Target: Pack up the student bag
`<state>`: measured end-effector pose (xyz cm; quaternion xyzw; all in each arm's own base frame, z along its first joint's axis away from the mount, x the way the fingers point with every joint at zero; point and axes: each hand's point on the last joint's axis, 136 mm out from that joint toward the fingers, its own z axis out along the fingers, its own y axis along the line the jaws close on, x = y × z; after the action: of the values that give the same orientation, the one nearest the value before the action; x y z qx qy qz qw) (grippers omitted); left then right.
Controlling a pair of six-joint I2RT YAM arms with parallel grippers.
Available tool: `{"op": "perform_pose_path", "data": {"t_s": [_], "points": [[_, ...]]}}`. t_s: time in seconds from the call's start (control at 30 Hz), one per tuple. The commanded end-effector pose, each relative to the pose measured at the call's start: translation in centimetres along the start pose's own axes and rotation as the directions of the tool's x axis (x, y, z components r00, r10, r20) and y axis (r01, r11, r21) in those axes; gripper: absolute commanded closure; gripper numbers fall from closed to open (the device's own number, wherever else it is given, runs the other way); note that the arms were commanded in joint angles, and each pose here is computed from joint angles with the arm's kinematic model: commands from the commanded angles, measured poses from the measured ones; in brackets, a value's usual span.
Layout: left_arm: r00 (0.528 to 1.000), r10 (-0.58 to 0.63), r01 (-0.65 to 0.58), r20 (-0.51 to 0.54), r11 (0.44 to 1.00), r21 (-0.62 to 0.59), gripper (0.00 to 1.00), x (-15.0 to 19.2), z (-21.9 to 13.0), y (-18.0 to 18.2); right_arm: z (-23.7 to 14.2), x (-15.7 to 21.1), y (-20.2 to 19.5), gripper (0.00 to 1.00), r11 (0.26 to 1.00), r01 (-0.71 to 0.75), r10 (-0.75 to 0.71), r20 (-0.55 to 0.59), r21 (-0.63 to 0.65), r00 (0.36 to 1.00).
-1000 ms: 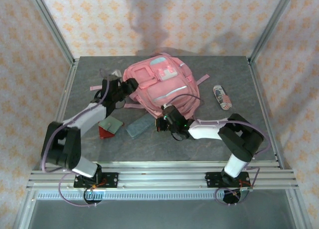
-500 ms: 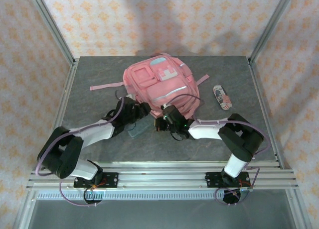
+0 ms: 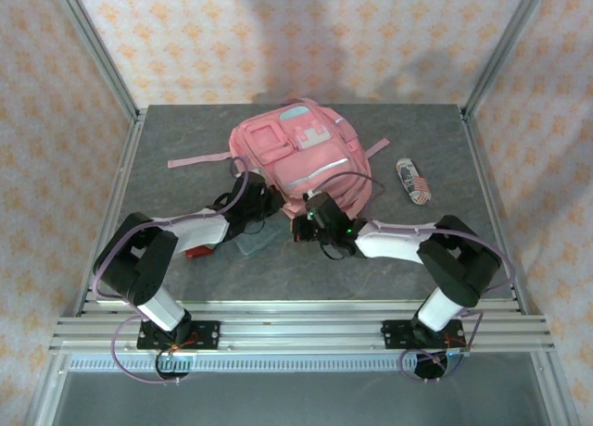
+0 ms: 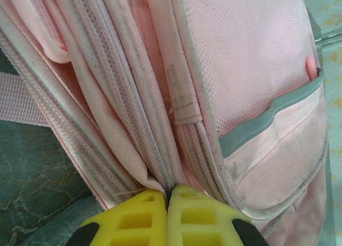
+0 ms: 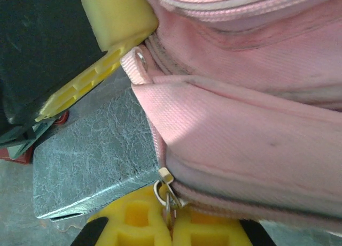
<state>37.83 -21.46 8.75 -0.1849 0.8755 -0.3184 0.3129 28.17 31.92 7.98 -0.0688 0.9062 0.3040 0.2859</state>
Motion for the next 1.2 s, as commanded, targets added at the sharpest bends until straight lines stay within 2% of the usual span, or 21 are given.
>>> {"op": "perform_pose_path", "data": {"t_s": [0.0, 0.23, 0.37, 0.6, 0.73, 0.83, 0.93, 0.97, 1.07, 1.17], "points": [[0.992, 0.020, -0.015, 0.123, 0.999, -0.045, 1.00, -4.5, -0.8, 0.9, -3.0, -1.4, -0.4, 1.00, 1.000, -0.008, 0.008, 0.043, -0.001, 0.999], [0.986, 0.033, -0.020, 0.166, 0.997, -0.080, 1.00, -7.1, -2.4, 2.6, -7.4, -1.2, -9.6, 1.00, 0.975, -0.084, 0.066, 0.093, 0.207, 0.994], [0.989, 0.038, -0.033, 0.144, 0.999, -0.035, 1.00, -7.1, -1.9, 1.1, -10.4, -1.7, -12.9, 1.00, 0.945, -0.101, 0.054, 0.156, 0.312, 0.986], [0.987, 0.107, -0.106, 0.118, 0.994, -0.015, 1.00, -7.7, 0.6, -2.5, -11.7, -0.8, -9.7, 1.00, 0.977, -0.072, 0.043, 0.145, 0.201, 0.989], [0.985, 0.128, -0.127, 0.119, 0.992, -0.014, 1.00, -9.4, 2.6, -4.2, -10.9, -0.2, -6.0, 1.00, 0.994, -0.086, 0.075, 0.144, 0.067, 0.987], [0.985, 0.140, -0.140, 0.100, 0.990, -0.001, 1.00, -10.2, 4.4, -5.4, -10.2, -1.1, -3.3, 1.00, 0.993, -0.111, 0.117, 0.165, -0.044, 0.979], [0.985, 0.147, -0.146, 0.094, 0.989, -0.010, 1.00, -10.8, 4.8, -5.9, -9.0, -2.6, -1.5, 1.00, 0.988, -0.123, 0.139, 0.186, -0.095, 0.973], [0.984, 0.148, -0.149, 0.100, 0.989, -0.001, 0.97, -11.0, 4.4, -6.3, -8.4, -3.0, -0.9, 1.00, 0.986, -0.123, 0.142, 0.179, -0.112, 0.974], [0.979, 0.146, -0.153, 0.143, 0.988, 0.036, 0.77, -11.4, 1.8, -7.4, -6.9, -3.9, 0.8, 1.00, 0.984, -0.105, 0.130, 0.173, -0.146, 0.976], [0.976, 0.149, -0.159, 0.160, 0.986, 0.056, 0.64, -11.0, -1.0, -7.8, -5.4, -4.4, 1.4, 1.00, 0.984, -0.095, 0.119, 0.159, -0.149, 0.980]]}}
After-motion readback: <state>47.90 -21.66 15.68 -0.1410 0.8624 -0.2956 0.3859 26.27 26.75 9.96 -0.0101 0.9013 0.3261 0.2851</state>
